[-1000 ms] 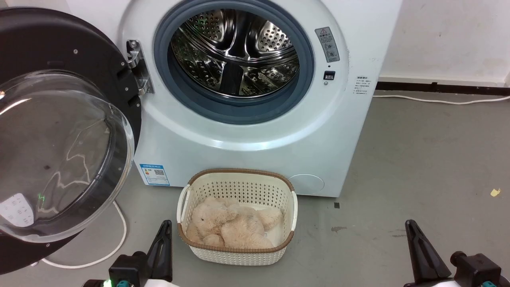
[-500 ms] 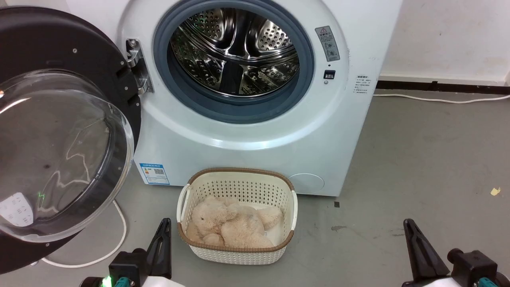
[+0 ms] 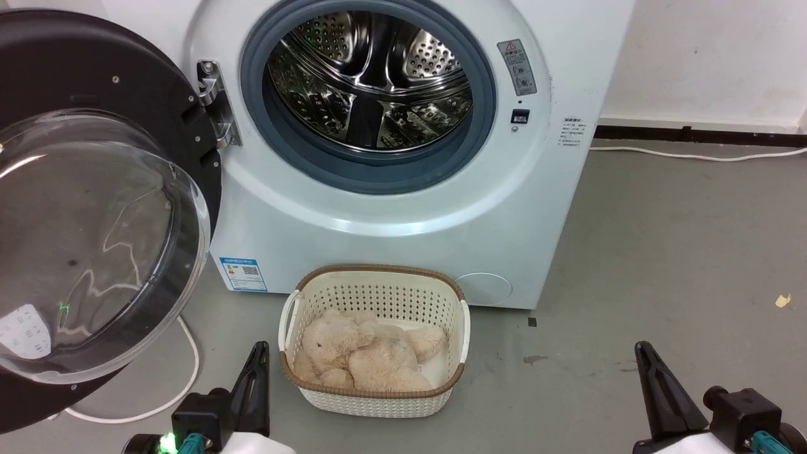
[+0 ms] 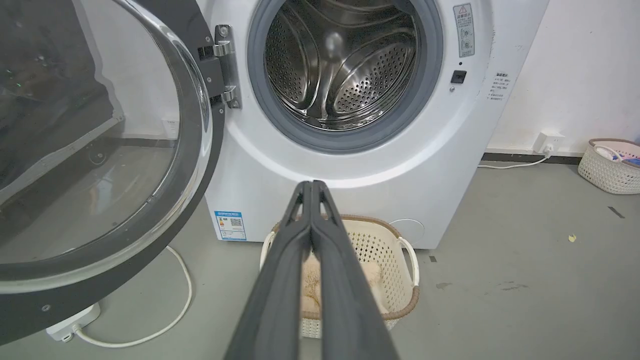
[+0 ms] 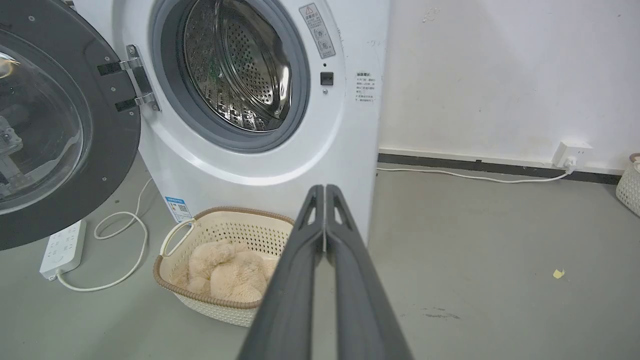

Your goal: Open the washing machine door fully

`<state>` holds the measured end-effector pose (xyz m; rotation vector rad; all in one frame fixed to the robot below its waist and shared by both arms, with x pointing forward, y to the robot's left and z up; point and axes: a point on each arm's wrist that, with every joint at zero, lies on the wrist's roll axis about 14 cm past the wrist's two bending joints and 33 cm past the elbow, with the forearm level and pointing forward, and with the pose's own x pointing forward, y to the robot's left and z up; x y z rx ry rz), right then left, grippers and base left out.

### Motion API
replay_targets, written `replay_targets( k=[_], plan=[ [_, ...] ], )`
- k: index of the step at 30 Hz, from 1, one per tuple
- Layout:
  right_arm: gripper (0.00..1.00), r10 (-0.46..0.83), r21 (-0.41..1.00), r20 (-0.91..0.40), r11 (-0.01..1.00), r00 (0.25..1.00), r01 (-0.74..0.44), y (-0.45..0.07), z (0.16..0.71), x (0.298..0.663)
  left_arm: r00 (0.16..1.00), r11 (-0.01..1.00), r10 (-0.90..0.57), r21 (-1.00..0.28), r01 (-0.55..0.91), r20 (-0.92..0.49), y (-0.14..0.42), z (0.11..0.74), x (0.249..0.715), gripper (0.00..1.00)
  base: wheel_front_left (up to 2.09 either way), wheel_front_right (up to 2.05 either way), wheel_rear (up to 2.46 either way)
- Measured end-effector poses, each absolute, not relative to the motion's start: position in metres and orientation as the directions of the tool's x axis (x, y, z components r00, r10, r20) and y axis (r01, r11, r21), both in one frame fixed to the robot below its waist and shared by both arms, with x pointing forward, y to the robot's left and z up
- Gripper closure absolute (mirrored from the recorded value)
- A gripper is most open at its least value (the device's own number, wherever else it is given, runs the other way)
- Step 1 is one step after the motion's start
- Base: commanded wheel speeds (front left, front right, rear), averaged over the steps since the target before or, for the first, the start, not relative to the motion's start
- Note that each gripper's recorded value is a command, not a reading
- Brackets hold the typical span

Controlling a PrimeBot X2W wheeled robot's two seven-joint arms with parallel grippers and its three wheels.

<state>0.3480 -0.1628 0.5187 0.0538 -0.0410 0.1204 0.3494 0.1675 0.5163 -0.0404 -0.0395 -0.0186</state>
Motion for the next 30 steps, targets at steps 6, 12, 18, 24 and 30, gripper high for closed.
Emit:
replay_targets(
  k=[6,12,18,24,30],
  plan=[
    [1.00,0.120,0.044,0.038,0.992,0.992,-0.121,-0.1627,0.5184,0.3492,0.999,0.999,-0.014,-0.034,0.016,0.037,0.1694,0.5167,0.3506,1.00,0.00,0.00,0.00],
    [1.00,0.122,0.035,0.038,0.992,0.992,-0.123,-0.1623,0.5199,0.3513,0.999,0.999,-0.016,-0.028,0.017,0.036,0.1695,0.5181,0.3528,1.00,0.00,0.00,0.00],
    [1.00,0.122,0.033,0.036,0.992,0.992,-0.123,-0.1622,0.5202,0.3523,0.999,1.000,-0.015,-0.022,0.016,0.038,0.1696,0.5204,0.3552,1.00,0.00,0.00,0.00],
    [1.00,0.123,0.025,0.030,0.992,0.992,-0.124,-0.1620,0.5204,0.3539,0.999,1.000,-0.013,-0.019,0.014,0.034,0.1703,0.5207,0.3567,1.00,0.00,0.00,0.00],
    [1.00,0.124,0.019,0.030,0.992,0.992,-0.124,-0.1618,0.5217,0.3559,0.999,1.000,-0.015,-0.011,0.015,0.028,0.1707,0.5204,0.3577,1.00,0.00,0.00,0.00]
  ],
)
